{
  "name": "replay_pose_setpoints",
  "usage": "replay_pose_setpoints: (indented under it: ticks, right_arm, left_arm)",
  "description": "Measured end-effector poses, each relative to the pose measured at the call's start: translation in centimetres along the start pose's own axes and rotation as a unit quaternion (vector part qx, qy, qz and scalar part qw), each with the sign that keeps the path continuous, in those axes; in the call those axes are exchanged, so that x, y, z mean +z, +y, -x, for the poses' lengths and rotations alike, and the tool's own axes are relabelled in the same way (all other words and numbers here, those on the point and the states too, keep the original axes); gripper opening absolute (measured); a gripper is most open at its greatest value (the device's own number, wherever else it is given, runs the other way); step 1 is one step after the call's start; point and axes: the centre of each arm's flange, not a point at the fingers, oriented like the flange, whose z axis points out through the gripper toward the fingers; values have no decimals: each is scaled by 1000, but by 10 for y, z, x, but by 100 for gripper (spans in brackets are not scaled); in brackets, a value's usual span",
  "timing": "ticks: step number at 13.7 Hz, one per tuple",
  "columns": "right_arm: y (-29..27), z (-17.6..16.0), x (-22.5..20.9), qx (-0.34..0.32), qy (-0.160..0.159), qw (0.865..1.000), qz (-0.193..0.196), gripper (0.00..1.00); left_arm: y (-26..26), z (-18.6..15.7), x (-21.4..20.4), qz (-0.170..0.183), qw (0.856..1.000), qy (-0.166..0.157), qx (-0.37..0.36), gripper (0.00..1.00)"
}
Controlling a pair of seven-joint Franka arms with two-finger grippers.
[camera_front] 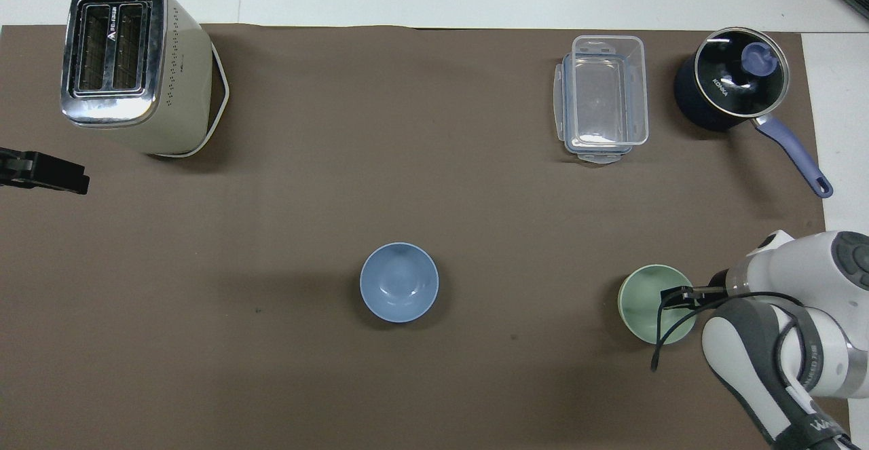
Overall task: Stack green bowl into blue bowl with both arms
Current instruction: 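Grasp the green bowl rim with the right gripper and carry it toward the blue bowl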
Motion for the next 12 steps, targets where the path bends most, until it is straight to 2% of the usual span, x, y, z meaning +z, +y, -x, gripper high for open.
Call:
replay_pose_setpoints:
  ticks: [2,4,5,6,8,12]
  right_arm:
    - [0,1,1,0,-2,1000,0,95]
    - [0,2,5,0,-6,1000,0,84]
    - [-1,3,7,0,-8,1000,0,83]
    - [-1,3,7,-1,-9,1000,0,74]
    - [-1,4,8,-1,-11,1000,-1,49]
    - [-3,2,3,-2,-10,1000,-1,5]
  left_arm:
    - [0,0,0,0,1000,0,0,100]
    - [0,0,0,0,1000,0,0,100]
    - [0,0,0,0,1000,0,0,100]
    - [0,0,0,0,1000,0,0,100]
    - [0,0,0,0,1000,0,0,100]
    - [0,0,0,0,1000,0,0,100]
